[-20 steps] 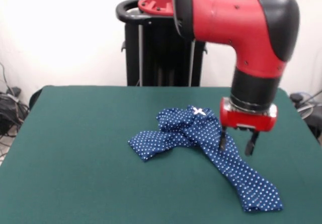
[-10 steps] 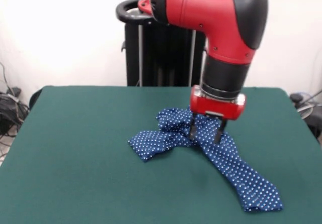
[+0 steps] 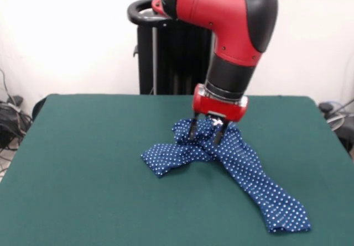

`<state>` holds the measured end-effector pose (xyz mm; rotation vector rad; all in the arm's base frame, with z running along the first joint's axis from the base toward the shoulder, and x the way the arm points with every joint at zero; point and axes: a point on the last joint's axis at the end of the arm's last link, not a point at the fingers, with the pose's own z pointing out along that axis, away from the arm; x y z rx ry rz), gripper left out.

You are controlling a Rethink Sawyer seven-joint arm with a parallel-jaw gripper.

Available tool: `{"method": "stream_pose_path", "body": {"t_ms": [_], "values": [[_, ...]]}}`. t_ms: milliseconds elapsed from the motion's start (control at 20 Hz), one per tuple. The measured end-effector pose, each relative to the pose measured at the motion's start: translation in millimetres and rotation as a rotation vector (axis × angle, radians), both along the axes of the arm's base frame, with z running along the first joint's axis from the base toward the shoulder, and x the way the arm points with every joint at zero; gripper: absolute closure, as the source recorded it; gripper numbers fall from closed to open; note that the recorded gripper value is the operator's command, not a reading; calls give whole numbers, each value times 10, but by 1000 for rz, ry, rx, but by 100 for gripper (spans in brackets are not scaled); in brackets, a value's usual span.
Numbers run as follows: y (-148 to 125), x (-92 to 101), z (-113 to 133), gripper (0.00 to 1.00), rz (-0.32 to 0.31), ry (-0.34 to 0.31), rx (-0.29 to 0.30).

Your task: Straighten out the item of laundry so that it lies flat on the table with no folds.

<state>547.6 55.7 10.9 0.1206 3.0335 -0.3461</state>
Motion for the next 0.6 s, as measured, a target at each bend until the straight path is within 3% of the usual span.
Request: {"method": "stream_pose_path", "body": {"t_ms": [150, 600], "values": [[-118, -167, 5, 0, -1, -16, -41], [-283, -249, 3, 0, 12, -151, -99]]}}
